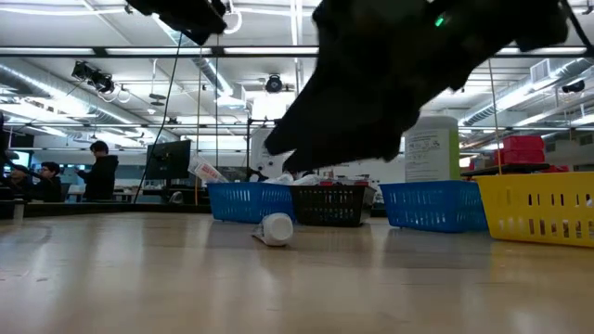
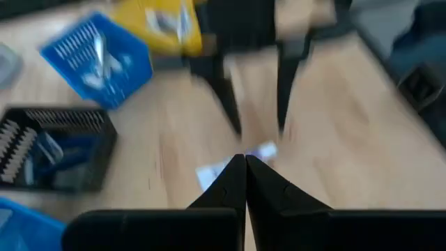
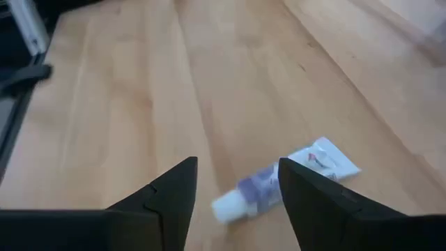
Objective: Pick & Place Travel size toiletries
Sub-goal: Put the toothpaste into the yellow basket
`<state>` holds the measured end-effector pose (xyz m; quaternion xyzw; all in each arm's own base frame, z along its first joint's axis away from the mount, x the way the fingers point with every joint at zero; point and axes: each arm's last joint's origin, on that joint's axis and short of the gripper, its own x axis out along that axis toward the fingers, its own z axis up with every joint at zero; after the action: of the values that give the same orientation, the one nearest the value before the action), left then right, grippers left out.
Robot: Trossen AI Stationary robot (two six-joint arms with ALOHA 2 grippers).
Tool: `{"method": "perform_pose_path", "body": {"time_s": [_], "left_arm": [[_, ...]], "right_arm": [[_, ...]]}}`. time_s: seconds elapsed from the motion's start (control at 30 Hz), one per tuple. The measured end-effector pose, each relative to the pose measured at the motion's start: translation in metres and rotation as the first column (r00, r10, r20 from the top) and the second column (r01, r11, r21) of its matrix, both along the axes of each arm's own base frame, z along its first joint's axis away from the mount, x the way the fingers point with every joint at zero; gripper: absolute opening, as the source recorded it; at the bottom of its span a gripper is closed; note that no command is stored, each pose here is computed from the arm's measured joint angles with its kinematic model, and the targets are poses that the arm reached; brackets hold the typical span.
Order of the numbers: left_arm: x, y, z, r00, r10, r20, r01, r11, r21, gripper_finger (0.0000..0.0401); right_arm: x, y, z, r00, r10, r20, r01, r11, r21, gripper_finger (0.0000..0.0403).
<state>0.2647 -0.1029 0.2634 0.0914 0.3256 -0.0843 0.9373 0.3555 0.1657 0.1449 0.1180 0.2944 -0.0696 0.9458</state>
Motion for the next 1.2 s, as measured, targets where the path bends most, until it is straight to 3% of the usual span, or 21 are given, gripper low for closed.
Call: {"method": "perform_pose_path", "body": {"time_s": [0.17, 0.3, 0.5, 0.8, 1.03, 1.2], "left_arm": [[-0.024, 0.015, 0.007, 0.978, -0.049, 0.202, 0.064, 0.995, -0.071, 0.0015], [-0.041, 0.025, -0.012, 0.946, -0.004, 0.325, 0.056, 0.987, -0.149, 0.0014], [-0.054, 0.033, -0.045, 0.909, 0.081, 0.409, 0.028, 0.967, -0.255, 0.0006], [-0.057, 0.035, -0.054, 0.901, 0.116, 0.417, -0.011, 0.970, -0.244, 0.0017], [-0.057, 0.036, -0.054, 0.903, 0.119, 0.412, -0.020, 0.971, -0.237, 0.0007], [-0.057, 0.036, -0.055, 0.906, 0.118, 0.407, -0.021, 0.972, -0.235, 0.0016]], "right_arm": [[0.012, -0.010, -0.020, 0.999, -0.043, 0.010, 0.043, 0.999, 0.008, 0.0229], [0.013, -0.018, -0.023, 0.996, -0.086, -0.015, 0.086, 0.996, 0.025, 0.0247], [0.015, -0.024, -0.027, 0.992, -0.119, -0.038, 0.121, 0.992, 0.043, 0.0266], [0.014, -0.028, -0.035, 0.990, -0.093, -0.104, 0.101, 0.992, 0.071, 0.0256], [0.010, -0.030, -0.038, 0.981, -0.039, -0.190, 0.044, 0.999, 0.026, 0.0222], [0.008, -0.043, -0.033, 0.963, -0.008, -0.268, 0.026, 0.998, 0.062, 0.0198]]}}
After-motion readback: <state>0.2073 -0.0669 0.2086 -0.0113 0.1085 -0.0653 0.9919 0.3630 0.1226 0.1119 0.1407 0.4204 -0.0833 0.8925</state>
